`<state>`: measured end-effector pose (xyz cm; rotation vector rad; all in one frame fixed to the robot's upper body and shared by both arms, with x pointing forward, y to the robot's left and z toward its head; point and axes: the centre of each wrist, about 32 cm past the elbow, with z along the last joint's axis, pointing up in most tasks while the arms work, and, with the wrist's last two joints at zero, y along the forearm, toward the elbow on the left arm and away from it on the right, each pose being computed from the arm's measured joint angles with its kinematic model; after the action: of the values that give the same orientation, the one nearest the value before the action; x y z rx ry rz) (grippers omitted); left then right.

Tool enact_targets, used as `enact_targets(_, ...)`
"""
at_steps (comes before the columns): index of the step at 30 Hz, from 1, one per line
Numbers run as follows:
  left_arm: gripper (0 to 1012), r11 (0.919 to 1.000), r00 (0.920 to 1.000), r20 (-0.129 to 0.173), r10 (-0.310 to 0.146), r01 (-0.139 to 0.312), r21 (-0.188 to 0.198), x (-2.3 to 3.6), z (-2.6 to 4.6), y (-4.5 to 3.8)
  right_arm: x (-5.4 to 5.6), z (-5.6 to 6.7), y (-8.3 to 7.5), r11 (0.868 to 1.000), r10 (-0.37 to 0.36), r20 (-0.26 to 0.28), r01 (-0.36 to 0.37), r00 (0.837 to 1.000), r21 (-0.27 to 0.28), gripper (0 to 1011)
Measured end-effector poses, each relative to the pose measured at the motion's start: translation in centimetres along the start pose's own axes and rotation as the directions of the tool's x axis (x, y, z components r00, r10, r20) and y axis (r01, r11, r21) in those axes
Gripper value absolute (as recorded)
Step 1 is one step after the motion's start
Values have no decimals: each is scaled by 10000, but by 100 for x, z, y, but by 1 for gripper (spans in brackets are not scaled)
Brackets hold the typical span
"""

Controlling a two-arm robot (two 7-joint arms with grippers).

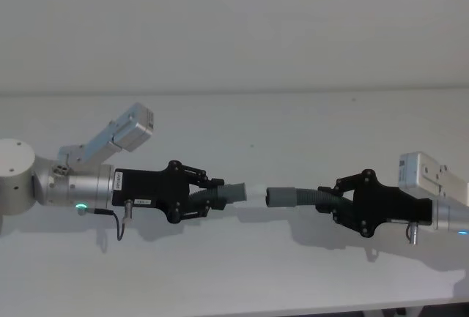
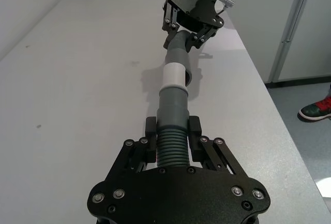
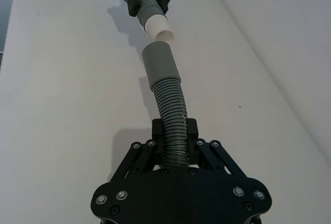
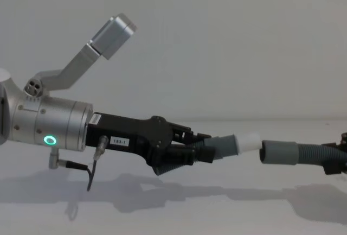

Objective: Use both hands to pick up one end of the pipe from the table, align the ends, and insert them.

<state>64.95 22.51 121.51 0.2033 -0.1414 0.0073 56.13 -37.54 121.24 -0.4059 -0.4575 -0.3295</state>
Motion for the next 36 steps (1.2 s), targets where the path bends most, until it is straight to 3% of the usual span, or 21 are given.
enact_targets(36,325,9999,9998,-136,-167,167,2,6,-42,-11,0,0,0,10000,0,0,0,10000,0,226)
